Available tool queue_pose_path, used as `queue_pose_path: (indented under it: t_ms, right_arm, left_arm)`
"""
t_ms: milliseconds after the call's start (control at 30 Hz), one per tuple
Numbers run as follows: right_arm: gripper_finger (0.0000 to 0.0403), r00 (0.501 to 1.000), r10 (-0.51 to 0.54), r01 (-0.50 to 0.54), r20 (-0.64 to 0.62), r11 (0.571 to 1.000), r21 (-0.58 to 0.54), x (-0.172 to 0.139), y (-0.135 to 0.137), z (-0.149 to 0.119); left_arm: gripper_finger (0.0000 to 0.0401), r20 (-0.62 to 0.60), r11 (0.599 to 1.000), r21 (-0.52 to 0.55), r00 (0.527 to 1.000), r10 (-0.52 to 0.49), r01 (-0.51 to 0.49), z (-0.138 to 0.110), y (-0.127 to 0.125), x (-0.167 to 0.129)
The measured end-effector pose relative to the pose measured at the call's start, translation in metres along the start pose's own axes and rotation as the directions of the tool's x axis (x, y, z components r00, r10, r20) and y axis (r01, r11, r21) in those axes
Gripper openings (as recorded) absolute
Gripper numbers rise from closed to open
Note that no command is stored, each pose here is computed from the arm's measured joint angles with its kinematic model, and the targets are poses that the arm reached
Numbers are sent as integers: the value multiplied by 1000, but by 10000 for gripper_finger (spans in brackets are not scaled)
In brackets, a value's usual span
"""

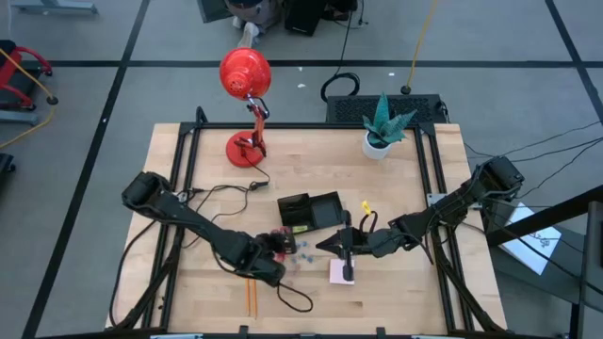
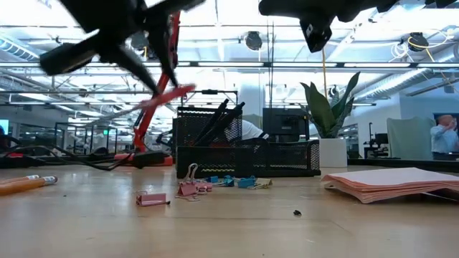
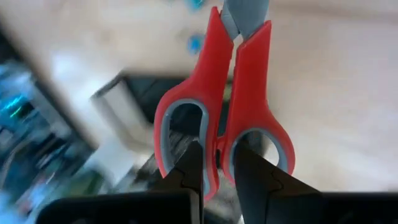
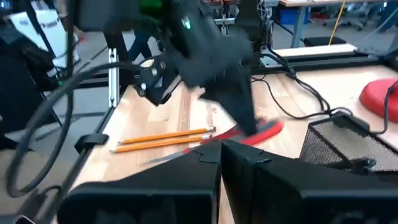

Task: Pick and place office supplies into organizer
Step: Put the scissors into the desk organizer

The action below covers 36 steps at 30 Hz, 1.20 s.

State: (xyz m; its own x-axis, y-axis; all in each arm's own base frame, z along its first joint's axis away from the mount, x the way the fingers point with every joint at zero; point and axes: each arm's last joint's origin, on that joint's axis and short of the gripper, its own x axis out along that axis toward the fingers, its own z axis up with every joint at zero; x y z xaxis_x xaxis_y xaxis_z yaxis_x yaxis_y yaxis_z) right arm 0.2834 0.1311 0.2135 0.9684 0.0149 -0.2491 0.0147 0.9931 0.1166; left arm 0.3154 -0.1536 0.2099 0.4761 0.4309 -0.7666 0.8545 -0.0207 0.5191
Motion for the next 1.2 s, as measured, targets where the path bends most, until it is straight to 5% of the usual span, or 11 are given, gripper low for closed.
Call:
queue_pose_path:
  t_ms: [200, 633, 900, 1200]
  right_arm:
    - [47, 998, -50, 47, 24, 995, 87, 2, -1, 0]
    - [261, 981, -153, 113, 118, 950, 291, 30, -26, -4]
    - [274, 992, -81, 43, 92, 932, 361, 42, -38, -9]
    - [259, 987, -119, 90, 108, 965, 245, 41, -39, -6]
  left_arm:
    - [51, -153, 977, -103, 973, 171, -188, -16, 7, -28]
    - [48, -256, 934, -98, 915, 311, -345, -22, 16, -46]
    - [5, -252, 932, -88, 913, 319, -350, -23, 19, -45]
    - [5, -250, 928, -106, 913, 322, -356, -23, 19, -45]
